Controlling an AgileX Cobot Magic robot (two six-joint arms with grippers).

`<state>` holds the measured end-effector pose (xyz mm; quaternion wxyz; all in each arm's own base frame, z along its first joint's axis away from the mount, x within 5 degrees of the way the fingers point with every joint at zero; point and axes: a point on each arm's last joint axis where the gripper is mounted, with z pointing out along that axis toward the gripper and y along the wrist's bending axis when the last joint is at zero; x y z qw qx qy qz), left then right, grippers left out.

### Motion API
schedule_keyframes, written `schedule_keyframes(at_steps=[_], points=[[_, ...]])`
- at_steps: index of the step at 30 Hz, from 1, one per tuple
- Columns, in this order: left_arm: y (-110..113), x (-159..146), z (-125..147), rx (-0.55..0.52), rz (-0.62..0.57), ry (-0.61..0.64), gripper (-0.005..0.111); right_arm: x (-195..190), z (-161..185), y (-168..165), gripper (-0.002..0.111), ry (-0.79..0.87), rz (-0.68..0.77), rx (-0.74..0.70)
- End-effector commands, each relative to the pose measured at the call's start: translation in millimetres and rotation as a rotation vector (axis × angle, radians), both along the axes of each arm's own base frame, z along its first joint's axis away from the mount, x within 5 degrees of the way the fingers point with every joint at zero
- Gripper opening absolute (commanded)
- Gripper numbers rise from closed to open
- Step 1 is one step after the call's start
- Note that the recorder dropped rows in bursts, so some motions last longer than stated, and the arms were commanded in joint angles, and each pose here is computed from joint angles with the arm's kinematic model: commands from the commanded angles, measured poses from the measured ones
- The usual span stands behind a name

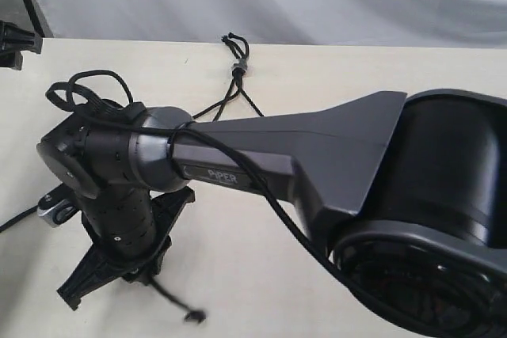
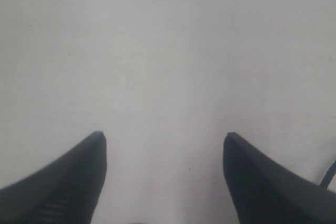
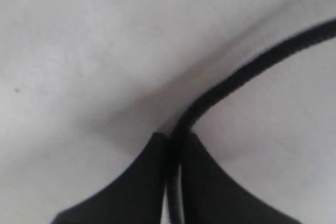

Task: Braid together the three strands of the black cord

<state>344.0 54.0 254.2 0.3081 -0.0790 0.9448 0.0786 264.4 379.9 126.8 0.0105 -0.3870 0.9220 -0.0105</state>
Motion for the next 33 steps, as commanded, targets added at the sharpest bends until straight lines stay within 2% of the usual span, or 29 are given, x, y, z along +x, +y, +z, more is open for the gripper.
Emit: schedule_keyframes(at_steps=[1,4,8,12,16,19,24,29,33], points=[[0,-2,3,-0.009,0.004,-0.016,0.061,6,4,-13,0.0,-0.065,0.093,-0.134],[0,-2,3,-0.011,0.005,-0.016,0.061,15,34,-22,0.0,-0.178,0.114,-0.144],[0,-2,3,-0.013,0.006,-0.013,0.061,32,94,-54,0.0,-0.283,0.031,-0.083],[-1,-2,3,-0.039,0.017,-0.015,0.061,57,144,-121,0.0,-0.341,-0.152,-0.034],[-1,-2,2,-0.04,0.018,-0.014,0.061,78,162,-209,0.0,-0.344,-0.382,-0.061],[-2,-1,2,-0.054,0.024,-0.015,0.061,90,157,-264,0.0,-0.367,-0.545,-0.047],[-4,-1,2,-0.094,0.039,-0.025,0.061,103,120,-331,0.0,-0.333,-0.729,-0.051],[-5,0,-2,-0.106,0.045,-0.016,0.061,112,73,-376,0.0,-0.303,-0.828,-0.059],[-5,1,-2,-0.109,0.046,-0.014,0.061,116,50,-394,0.0,-0.268,-0.882,-0.073]])
